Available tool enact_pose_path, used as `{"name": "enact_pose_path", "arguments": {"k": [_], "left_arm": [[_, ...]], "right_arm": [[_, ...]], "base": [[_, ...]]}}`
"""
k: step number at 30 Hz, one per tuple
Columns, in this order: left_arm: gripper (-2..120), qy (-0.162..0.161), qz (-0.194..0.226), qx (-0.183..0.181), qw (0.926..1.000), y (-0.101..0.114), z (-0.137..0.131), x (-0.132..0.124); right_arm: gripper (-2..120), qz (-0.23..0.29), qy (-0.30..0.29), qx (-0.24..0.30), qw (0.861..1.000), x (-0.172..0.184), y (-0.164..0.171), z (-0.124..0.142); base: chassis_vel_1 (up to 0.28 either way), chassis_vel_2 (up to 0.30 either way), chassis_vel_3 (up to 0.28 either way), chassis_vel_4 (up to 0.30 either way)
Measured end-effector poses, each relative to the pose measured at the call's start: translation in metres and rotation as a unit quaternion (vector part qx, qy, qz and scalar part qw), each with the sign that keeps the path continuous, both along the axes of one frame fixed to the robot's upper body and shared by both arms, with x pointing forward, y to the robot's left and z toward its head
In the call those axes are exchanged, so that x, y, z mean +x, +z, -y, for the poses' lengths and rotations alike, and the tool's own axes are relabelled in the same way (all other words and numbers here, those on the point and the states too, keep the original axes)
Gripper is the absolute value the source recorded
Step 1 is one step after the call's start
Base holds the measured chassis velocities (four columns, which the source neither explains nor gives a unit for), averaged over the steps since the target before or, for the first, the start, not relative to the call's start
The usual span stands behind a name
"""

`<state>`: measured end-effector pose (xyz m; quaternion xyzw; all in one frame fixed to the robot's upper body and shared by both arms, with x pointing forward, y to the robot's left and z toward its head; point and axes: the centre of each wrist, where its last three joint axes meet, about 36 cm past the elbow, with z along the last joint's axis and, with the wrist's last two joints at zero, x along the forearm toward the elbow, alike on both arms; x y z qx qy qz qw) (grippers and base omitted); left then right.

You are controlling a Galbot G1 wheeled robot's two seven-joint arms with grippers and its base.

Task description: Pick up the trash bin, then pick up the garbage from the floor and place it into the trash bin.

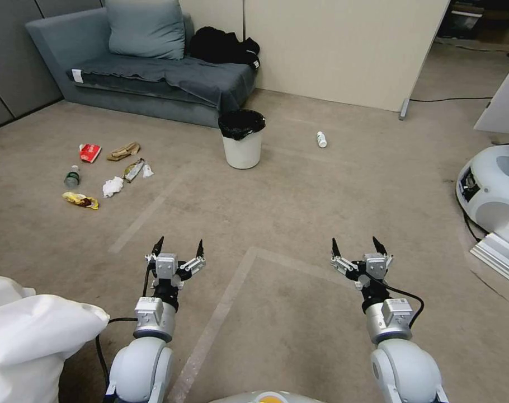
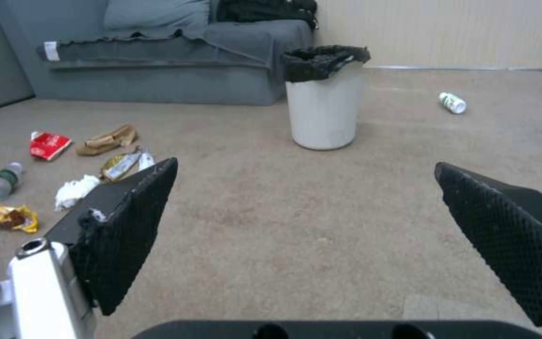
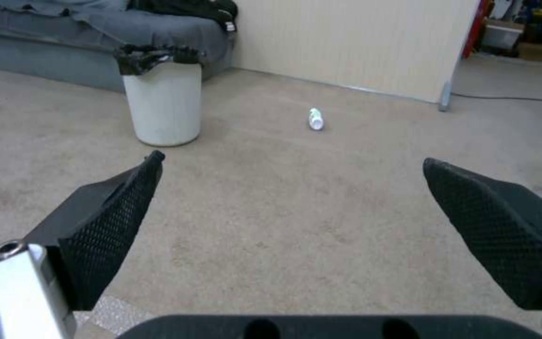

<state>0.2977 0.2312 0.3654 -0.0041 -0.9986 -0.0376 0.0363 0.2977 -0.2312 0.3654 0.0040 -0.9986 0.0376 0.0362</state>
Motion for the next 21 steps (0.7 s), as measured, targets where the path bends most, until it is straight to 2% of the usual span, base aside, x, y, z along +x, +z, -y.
{"name": "enact_pose_path", "arguments": {"k": [8, 10, 12, 14, 15, 17, 20, 21], "left_arm": [[100, 0.005, -0.001, 0.003, 1.0000, 0.007, -0.001, -0.005], [100, 0.030, -0.010, 0.019, 0.9993, 0.027, -0.006, -0.021], [100, 0.034, -0.011, 0.022, 0.9991, 0.030, -0.006, -0.024], [100, 0.059, -0.019, 0.038, 0.9974, 0.050, -0.010, -0.039], [100, 0.059, -0.019, 0.038, 0.9974, 0.050, -0.010, -0.039], [100, 0.069, -0.025, 0.045, 0.9963, 0.063, -0.010, -0.049], [100, 0.079, -0.033, 0.048, 0.9952, 0.076, -0.009, -0.057], [100, 0.088, -0.040, 0.051, 0.9940, 0.087, -0.008, -0.063]], "right_arm": [[100, 0.007, -0.004, -0.002, 1.000, -0.007, 0.005, 0.001], [100, 0.036, -0.022, -0.015, 0.999, -0.035, 0.023, 0.005], [100, 0.040, -0.025, -0.018, 0.999, -0.039, 0.026, 0.006], [100, 0.067, -0.040, -0.035, 0.996, -0.063, 0.045, 0.010], [100, 0.067, -0.040, -0.035, 0.996, -0.063, 0.045, 0.010], [100, 0.095, -0.052, -0.051, 0.993, -0.086, 0.066, 0.013], [100, 0.110, -0.043, -0.041, 0.992, -0.089, 0.070, 0.015], [100, 0.114, -0.039, -0.040, 0.992, -0.090, 0.071, 0.016]], "base": [[0.000, 0.000, 0.000, 0.000], [0.000, 0.000, 0.000, 0.000], [0.000, 0.000, 0.000, 0.000], [0.000, 0.000, 0.000, 0.000], [0.000, 0.000, 0.000, 0.000], [0.000, 0.000, 0.000, 0.000], [0.000, 0.000, 0.000, 0.000], [0.000, 0.000, 0.000, 0.000]]}}
